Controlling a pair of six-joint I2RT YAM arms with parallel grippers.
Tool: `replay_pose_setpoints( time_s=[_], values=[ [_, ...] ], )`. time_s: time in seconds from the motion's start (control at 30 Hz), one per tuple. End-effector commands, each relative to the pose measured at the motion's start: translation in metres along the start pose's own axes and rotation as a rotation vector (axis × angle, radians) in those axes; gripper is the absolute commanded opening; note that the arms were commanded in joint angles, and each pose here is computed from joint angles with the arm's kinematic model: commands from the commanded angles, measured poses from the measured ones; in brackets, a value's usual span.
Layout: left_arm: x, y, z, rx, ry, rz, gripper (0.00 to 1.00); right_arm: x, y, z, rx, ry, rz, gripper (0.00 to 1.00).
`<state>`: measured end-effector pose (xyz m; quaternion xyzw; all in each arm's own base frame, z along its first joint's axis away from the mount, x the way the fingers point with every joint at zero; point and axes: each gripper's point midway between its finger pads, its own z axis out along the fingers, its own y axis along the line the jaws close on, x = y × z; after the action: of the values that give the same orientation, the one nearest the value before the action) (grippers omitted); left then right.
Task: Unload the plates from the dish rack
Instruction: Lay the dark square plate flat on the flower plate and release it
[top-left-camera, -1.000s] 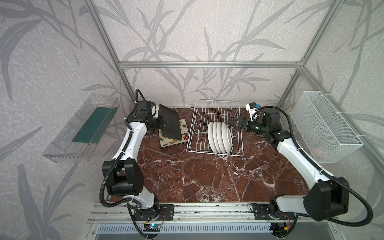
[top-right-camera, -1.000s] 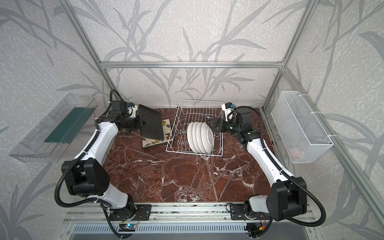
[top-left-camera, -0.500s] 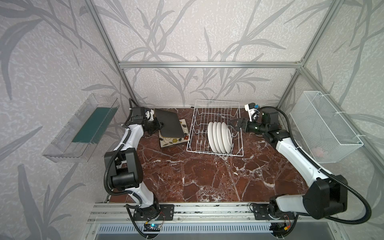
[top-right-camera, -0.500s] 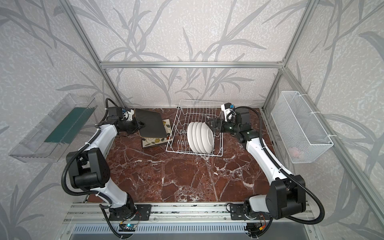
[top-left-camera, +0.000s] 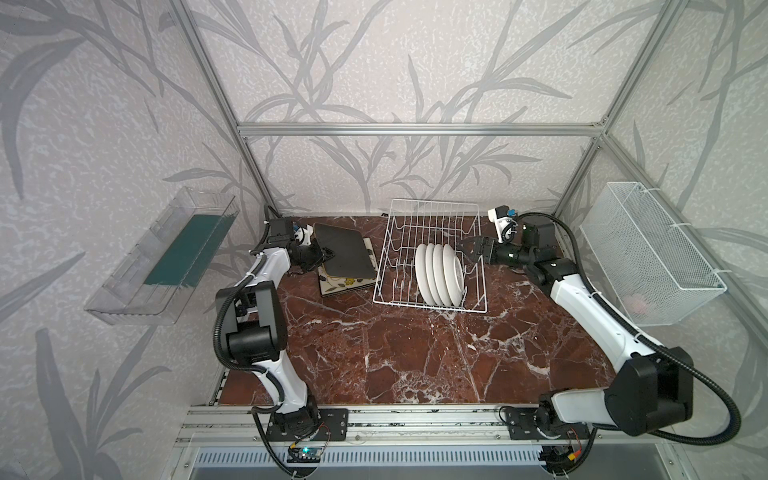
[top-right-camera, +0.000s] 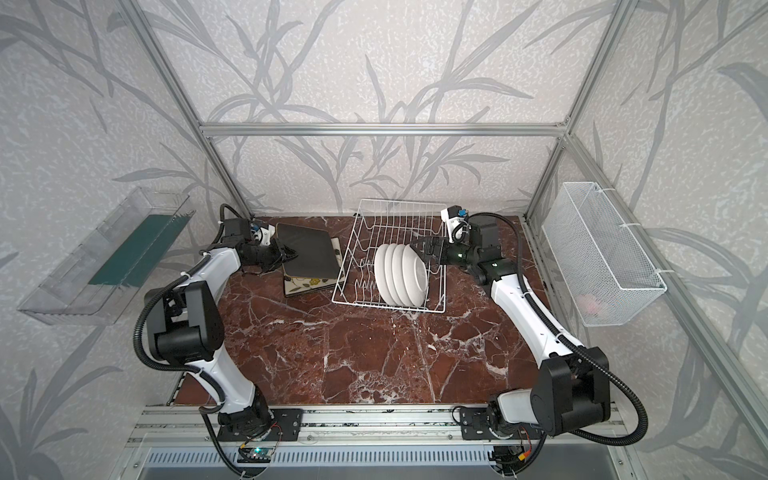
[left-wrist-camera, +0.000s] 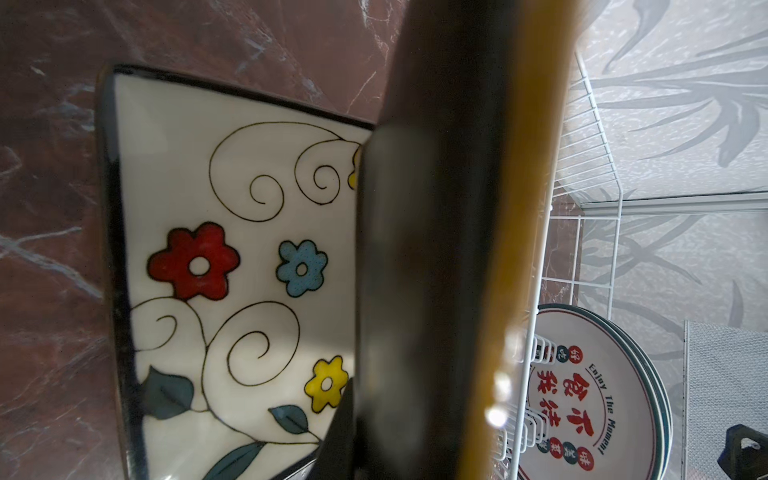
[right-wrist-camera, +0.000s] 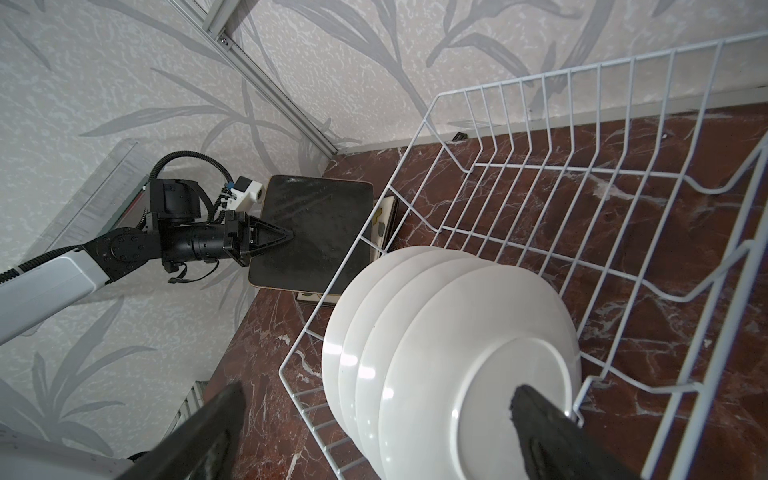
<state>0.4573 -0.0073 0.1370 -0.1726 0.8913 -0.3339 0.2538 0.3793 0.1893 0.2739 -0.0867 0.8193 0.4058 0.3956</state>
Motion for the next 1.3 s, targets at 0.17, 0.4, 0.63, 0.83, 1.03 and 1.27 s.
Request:
replay_pose_setpoints(
  time_s=[0.17, 0.4, 0.63, 0.83, 1.03, 1.27],
  values=[
    [-0.016, -0.009, 0.0, 0.133, 0.004, 0.003, 0.0, -0.012, 0.012, -0.002, -0.035, -0.024, -0.026, 0.99],
    [-0.006, 0.01, 0.008, 0.067, 0.071, -0.023, 0.0, -0.009, 0.011, -0.001, -0.033, -0.017, -0.021, 0.99],
    [0.002, 0.027, 0.013, -0.016, 0.141, -0.037, 0.03, -0.012, 0.014, -0.002, -0.046, -0.024, -0.02, 0.99],
    [0.007, 0.04, 0.017, -0.068, 0.167, -0.05, 0.19, -0.01, 0.014, -0.001, -0.049, -0.02, -0.017, 0.99],
    [0.009, 0.049, 0.022, -0.097, 0.179, -0.062, 0.33, -0.01, 0.014, 0.0, -0.054, -0.022, -0.012, 0.99],
    [0.007, 0.052, 0.022, -0.118, 0.175, -0.065, 0.41, -0.01, 0.014, -0.001, -0.054, -0.022, -0.016, 0.99]
  ],
)
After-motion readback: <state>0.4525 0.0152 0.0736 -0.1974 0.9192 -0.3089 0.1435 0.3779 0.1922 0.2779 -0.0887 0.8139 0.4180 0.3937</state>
